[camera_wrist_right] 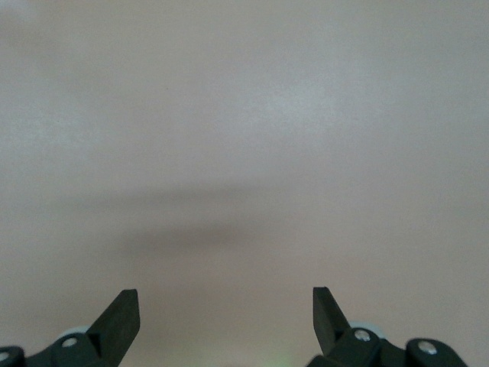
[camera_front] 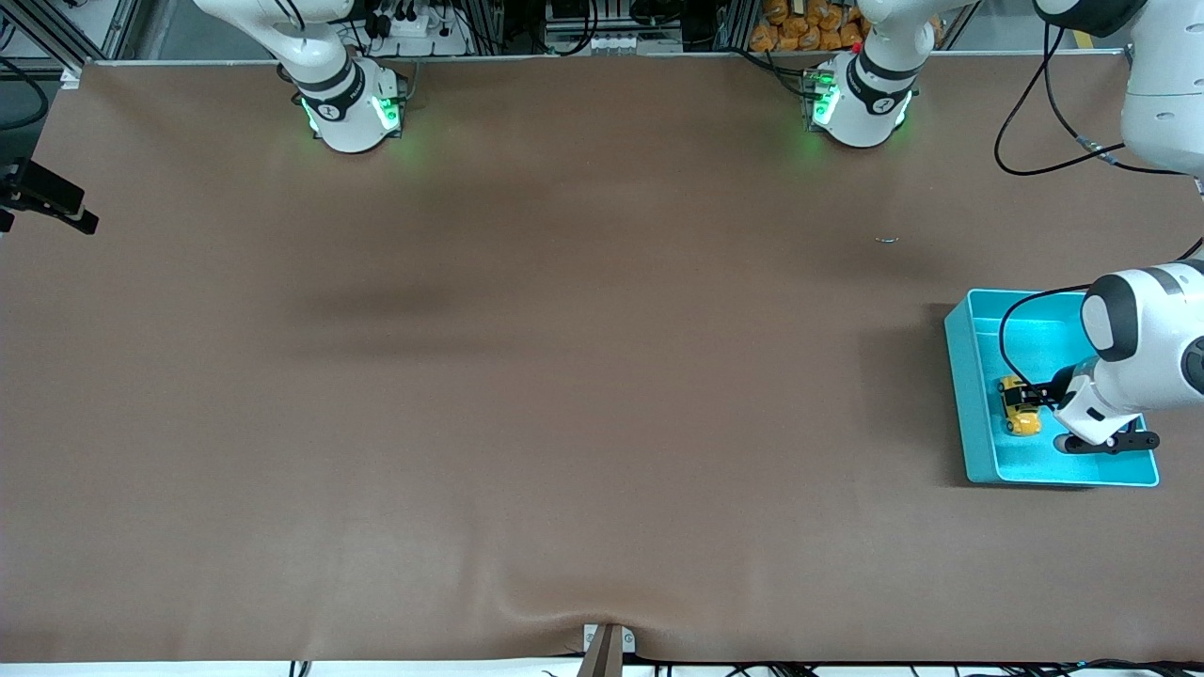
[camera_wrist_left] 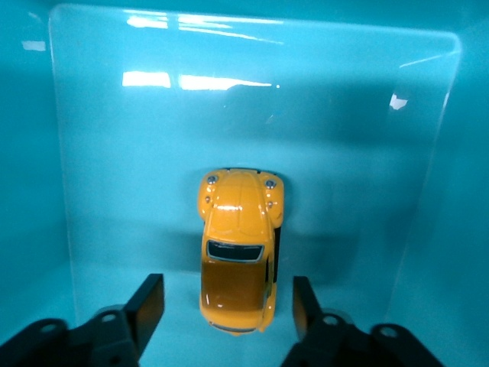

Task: Wind and store yellow beetle car

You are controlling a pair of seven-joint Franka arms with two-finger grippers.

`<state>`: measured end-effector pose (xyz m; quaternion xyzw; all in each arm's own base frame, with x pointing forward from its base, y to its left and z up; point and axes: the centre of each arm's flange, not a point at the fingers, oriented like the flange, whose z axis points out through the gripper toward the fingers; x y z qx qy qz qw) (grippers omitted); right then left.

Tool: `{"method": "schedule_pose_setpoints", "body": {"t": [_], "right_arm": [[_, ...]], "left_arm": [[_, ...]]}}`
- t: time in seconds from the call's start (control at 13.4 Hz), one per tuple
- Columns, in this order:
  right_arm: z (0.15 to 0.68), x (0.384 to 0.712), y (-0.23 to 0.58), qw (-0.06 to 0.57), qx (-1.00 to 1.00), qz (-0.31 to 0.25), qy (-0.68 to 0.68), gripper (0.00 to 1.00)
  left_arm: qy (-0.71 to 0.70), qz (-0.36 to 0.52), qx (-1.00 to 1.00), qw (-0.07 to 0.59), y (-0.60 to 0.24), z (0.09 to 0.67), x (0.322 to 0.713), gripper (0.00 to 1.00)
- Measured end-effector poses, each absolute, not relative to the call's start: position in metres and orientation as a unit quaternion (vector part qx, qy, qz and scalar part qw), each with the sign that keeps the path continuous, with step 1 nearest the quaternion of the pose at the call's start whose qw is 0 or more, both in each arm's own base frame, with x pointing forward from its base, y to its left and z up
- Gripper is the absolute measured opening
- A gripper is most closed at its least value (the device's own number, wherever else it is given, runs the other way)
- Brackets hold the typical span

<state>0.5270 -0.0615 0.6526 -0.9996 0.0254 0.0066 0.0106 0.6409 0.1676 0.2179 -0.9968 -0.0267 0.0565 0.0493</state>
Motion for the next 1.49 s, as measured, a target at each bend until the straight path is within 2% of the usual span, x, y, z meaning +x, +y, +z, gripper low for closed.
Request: {"method": "schedule_pose_setpoints", "body": {"t": [0.07, 0.15, 0.45, 0.97, 1.49], "right_arm": [[0.653, 0.527, -0.062, 0.011, -1.000, 0.007, 0.025, 1.00], [0.653, 0.527, -0.062, 0.011, -1.000, 0.007, 0.025, 1.00], [0.653, 0.527, -0.062, 0.011, -1.000, 0.007, 0.026, 1.00], [0.653, 0.527, -0.062, 0.011, -1.000, 0.007, 0.026, 1.00], [0.652, 0.527, -0.063, 0.011, -1.000, 0.007, 0.027, 1.00]], "left_arm": [[-0.026, 0.055, -0.997, 0.050, 0.167, 0.219, 0.642, 0.95], [-0.026, 0.053, -0.997, 0.050, 0.167, 0.221, 0.643, 1.00], [-0.021, 0.030, -0.998, 0.051, 0.160, 0.245, 0.654, 1.00], [-0.026, 0.011, -0.998, 0.052, 0.109, 0.362, 0.653, 1.00], [-0.039, 0.032, -0.999, 0.013, 0.021, 0.485, 0.611, 1.00]]}}
